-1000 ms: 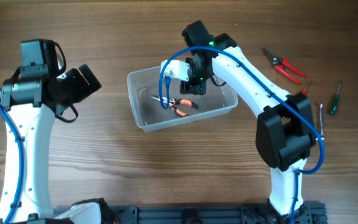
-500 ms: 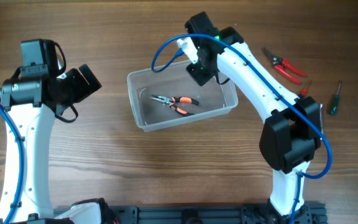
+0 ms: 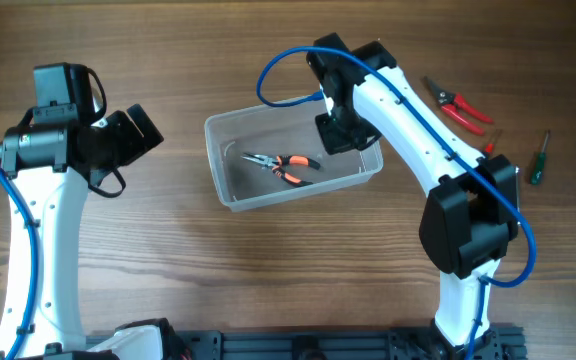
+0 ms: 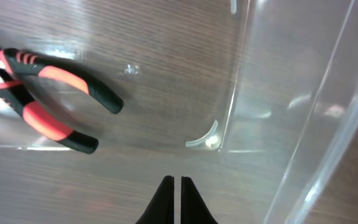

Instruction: Pack container

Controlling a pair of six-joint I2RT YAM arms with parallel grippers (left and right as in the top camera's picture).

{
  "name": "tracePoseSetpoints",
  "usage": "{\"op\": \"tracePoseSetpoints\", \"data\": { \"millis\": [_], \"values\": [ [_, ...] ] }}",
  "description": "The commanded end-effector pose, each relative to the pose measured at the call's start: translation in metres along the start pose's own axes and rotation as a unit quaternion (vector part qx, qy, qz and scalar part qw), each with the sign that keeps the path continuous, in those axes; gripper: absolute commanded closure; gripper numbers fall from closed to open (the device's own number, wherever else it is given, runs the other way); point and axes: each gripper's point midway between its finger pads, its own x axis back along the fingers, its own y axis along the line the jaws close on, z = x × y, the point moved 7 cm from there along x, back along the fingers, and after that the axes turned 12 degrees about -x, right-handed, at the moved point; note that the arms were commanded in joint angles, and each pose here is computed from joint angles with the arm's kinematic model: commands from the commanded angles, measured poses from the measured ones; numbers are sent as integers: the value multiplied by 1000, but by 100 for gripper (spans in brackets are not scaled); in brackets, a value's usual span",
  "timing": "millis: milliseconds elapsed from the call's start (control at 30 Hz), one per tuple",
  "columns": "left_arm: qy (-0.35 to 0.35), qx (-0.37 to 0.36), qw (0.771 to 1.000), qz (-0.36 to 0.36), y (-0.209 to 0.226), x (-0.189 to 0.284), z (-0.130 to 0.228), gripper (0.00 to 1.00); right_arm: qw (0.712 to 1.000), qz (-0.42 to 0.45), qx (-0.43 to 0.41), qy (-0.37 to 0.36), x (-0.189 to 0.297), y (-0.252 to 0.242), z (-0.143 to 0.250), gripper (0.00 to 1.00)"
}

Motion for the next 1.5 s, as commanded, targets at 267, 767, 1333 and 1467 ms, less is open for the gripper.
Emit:
{"op": "tracePoseSetpoints", "data": {
  "millis": [267,767,1333,1467],
  "values": [
    [-6,-1,1000,5,0,7,1,0,997,-3,-54,54,-15,-7,22,96],
    [-8,-2,1000,5,0,7,0,0,990,-32,-54,130,-10,-1,46,96],
    [-15,-4,1000,7,0,8,-2,0,979,-86,185,-23,-10,53,15,96],
    [-26,-18,999,18,-3,12,-3,0,974,-98,193,-66,2,57,0,96]
  ]
}}
